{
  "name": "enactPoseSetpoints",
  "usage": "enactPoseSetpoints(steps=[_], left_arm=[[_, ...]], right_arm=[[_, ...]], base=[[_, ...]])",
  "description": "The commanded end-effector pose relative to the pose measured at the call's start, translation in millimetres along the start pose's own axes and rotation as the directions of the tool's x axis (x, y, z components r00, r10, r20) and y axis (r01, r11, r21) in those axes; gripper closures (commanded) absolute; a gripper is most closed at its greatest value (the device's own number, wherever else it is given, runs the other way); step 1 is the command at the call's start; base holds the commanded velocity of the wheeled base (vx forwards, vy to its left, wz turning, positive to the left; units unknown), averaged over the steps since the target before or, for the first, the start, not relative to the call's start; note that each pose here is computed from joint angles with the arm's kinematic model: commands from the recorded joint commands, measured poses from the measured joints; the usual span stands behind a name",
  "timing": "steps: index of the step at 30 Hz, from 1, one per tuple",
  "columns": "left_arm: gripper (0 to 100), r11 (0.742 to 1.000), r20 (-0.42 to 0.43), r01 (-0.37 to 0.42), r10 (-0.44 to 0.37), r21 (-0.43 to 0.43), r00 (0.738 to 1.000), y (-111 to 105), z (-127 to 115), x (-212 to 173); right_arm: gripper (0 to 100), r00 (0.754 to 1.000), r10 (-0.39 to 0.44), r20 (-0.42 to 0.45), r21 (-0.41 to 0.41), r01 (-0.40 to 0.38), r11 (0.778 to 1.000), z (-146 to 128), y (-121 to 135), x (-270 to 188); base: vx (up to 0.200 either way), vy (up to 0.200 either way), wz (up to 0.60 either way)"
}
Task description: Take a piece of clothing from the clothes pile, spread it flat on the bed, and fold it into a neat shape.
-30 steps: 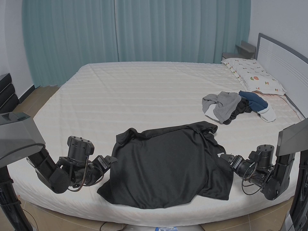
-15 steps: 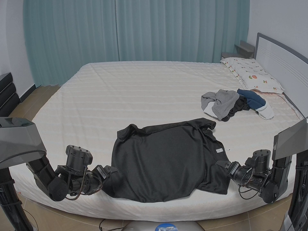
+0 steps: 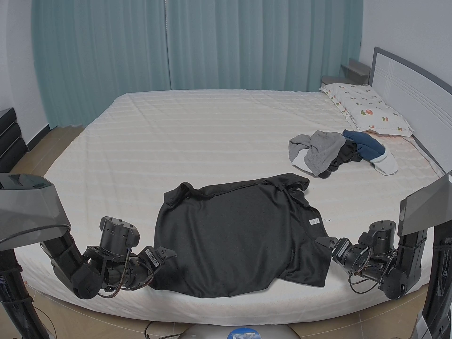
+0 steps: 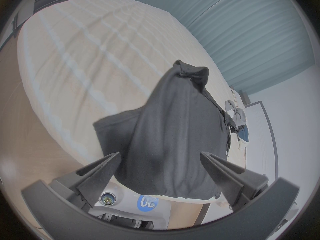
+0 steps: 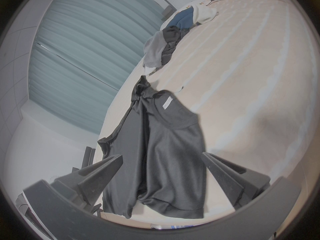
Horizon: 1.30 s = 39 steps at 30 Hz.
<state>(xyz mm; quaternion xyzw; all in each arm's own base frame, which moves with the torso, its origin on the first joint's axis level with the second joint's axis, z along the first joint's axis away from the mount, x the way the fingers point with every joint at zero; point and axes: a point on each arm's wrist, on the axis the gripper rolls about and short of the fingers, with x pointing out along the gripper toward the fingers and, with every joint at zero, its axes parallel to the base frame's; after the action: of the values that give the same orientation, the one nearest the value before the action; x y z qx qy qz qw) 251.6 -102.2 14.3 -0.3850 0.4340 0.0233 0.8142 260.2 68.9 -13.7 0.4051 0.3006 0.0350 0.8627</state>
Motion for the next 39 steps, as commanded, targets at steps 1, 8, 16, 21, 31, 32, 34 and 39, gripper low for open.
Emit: enactPoseSetpoints(steps=[1,8,16,21,31,32,34,39], left_arm=[[0,1.0,-0.004,-0.001,0.001,0.005,1.0,0,-2,0],[0,1.0,0.009,0.005,-0.005,0.012,1.0,-1,-1,-5],[0,1.0,0.01,0.002,-0.003,0.01,1.0,0,-1,-5],[0,1.0,0.012,0.002,-0.002,0.01,1.0,0,-1,-6],[0,1.0,0.036,0.0,0.0,0.001,0.999,0,5,-7],[0,1.0,0.036,0.0,0.0,0.001,0.999,0,5,-7],[0,1.0,0.05,-0.002,0.003,-0.012,0.999,2,10,-7],[0,0.999,0.119,-0.051,0.051,-0.009,0.992,9,20,-7]], right_arm=[[0,1.0,0.007,0.008,-0.005,-0.006,1.0,0,1,1],[0,1.0,0.006,0.004,-0.006,-0.006,1.0,-1,1,1],[0,1.0,0.008,-0.011,-0.017,-0.008,1.0,-5,2,1],[0,1.0,0.011,-0.025,-0.025,-0.011,1.0,-9,4,1],[0,0.999,-0.005,-0.038,-0.029,0.004,1.0,-13,0,6],[0,0.999,-0.005,-0.038,-0.029,0.004,1.0,-13,0,6],[0,0.999,-0.004,-0.036,-0.027,0.003,1.0,-13,0,6],[0,0.999,-0.007,-0.043,-0.028,0.006,1.0,-14,-1,7]], base=[[0.0,0.0,0.0],[0.0,0.0,0.0],[-0.025,0.0,0.0],[-0.2,0.0,0.0],[-0.12,0.0,0.0],[0.0,0.0,0.0],[0.0,0.0,0.0],[0.0,0.0,0.0]])
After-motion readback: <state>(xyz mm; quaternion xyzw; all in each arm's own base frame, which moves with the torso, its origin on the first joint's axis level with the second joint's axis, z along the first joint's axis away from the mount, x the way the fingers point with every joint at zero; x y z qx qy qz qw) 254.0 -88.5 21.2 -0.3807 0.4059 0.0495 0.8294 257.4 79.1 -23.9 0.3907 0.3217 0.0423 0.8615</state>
